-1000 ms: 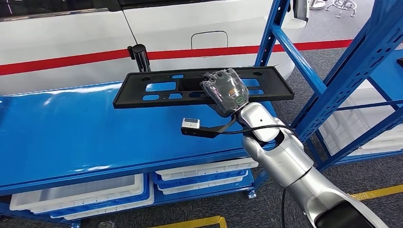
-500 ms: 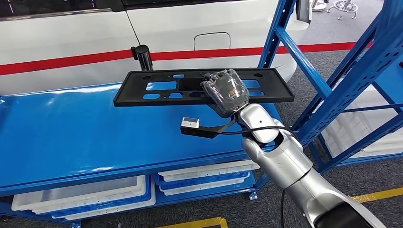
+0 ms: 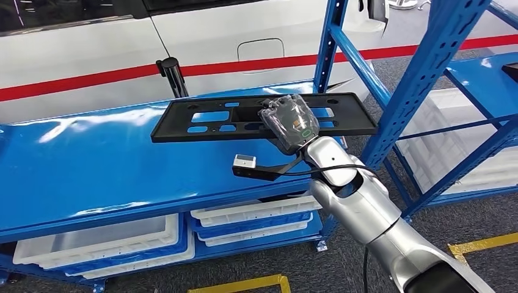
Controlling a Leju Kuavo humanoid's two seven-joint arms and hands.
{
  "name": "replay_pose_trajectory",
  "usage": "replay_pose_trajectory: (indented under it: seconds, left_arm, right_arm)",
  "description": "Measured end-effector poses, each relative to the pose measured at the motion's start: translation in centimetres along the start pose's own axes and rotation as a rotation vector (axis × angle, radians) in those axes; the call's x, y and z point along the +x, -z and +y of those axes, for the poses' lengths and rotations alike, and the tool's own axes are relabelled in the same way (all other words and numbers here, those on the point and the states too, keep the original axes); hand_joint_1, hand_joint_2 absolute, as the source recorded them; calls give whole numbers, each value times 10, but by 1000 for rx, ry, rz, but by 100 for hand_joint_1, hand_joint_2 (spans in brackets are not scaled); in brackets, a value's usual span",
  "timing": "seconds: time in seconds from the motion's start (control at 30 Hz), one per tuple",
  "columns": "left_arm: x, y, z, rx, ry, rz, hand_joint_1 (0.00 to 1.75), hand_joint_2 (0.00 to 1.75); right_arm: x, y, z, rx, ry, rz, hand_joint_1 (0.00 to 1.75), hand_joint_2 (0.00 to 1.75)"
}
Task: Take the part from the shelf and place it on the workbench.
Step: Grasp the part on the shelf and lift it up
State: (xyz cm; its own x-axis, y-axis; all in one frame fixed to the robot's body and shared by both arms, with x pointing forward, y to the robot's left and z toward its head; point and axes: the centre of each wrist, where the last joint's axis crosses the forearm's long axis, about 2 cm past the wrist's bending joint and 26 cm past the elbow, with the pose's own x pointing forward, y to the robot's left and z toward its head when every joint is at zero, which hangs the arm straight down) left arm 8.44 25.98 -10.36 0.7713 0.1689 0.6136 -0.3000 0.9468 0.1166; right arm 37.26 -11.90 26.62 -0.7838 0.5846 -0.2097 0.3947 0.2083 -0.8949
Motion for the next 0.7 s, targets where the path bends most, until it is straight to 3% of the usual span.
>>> replay_pose_trajectory:
  seconds: [0.7]
  left_arm:
    - [3,1,-1,-6,8,-3,0,175]
  right_arm:
    - [-2,-6,3,16,2,12,175,175]
